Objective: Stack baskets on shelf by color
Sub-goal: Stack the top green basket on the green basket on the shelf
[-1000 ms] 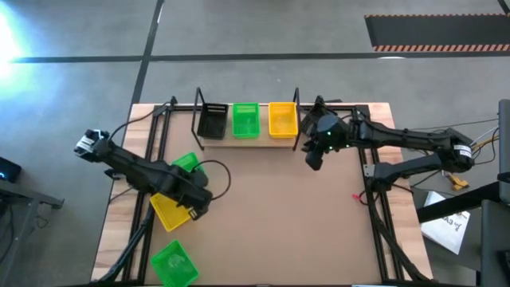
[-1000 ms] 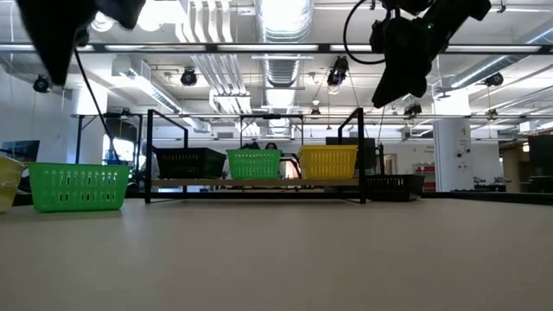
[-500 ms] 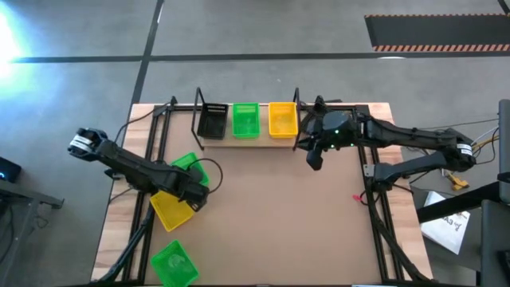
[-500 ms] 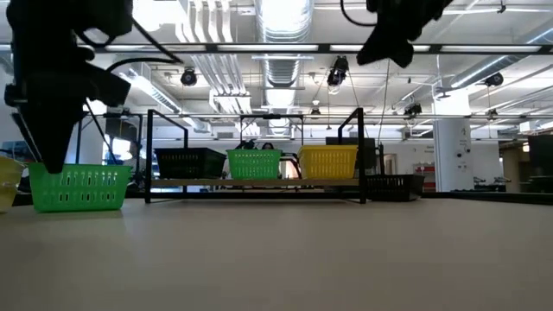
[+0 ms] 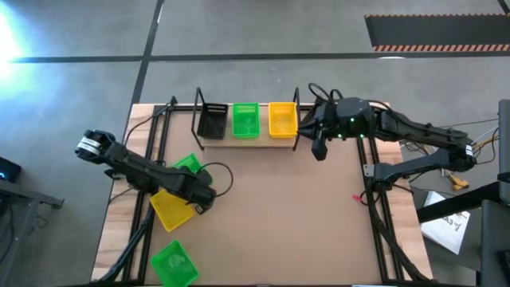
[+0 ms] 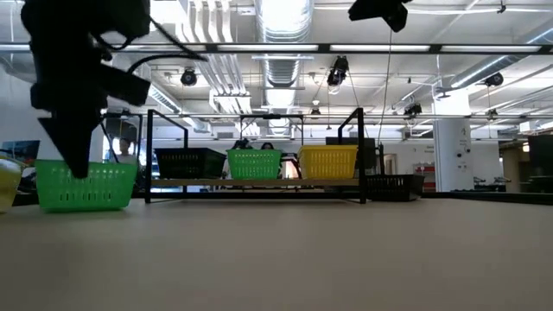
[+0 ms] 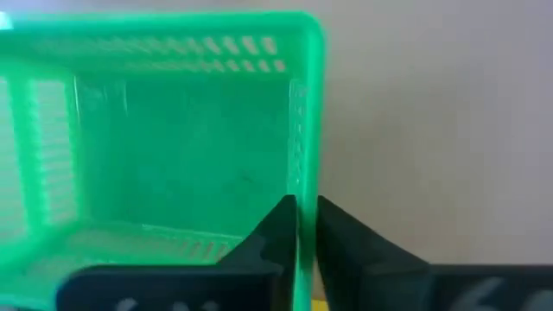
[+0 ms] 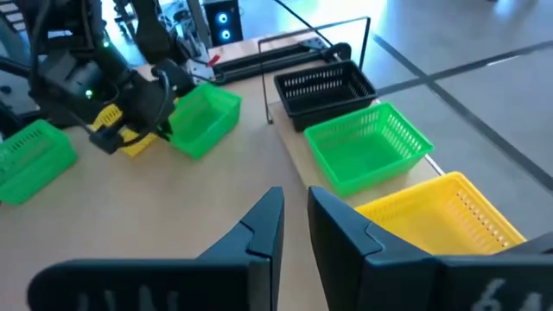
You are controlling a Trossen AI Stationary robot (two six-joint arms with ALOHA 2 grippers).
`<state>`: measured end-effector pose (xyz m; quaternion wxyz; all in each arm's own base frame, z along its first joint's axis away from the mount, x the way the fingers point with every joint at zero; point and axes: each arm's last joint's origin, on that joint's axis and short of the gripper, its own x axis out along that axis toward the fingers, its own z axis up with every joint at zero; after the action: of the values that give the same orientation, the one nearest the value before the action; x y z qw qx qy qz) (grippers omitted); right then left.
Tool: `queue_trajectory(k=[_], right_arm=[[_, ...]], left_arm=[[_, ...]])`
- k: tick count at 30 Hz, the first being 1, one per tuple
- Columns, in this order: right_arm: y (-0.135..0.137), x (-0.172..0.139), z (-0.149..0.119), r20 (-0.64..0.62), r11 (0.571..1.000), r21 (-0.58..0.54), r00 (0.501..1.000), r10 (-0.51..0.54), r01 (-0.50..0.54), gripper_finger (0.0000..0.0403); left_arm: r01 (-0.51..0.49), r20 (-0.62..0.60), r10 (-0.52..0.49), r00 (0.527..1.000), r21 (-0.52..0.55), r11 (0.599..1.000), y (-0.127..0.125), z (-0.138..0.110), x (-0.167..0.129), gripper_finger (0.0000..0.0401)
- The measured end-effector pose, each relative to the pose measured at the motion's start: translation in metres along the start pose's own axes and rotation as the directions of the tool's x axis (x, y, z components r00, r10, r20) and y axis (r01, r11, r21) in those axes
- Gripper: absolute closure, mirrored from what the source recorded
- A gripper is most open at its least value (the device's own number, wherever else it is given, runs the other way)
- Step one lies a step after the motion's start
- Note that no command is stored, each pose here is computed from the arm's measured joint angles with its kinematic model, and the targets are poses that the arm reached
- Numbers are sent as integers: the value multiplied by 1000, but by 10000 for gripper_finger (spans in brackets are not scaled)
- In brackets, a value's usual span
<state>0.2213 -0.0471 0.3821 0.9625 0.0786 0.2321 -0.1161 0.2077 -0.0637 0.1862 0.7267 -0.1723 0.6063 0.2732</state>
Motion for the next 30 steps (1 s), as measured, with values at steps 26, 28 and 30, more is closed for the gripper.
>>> queue_trajectory(k=[26,28,30], right_arm=[[13,-24,4,-96,996,86,995,42,-34,355],[19,-24,3,-97,995,88,994,58,-50,355],[25,-24,2,-98,995,91,994,54,-45,355]], left_arm=[[61,475,-270,838,409,911,19,209,-138,401],[-32,474,-174,863,395,918,31,224,-126,401],[-123,467,-80,881,389,913,41,234,-114,401]])
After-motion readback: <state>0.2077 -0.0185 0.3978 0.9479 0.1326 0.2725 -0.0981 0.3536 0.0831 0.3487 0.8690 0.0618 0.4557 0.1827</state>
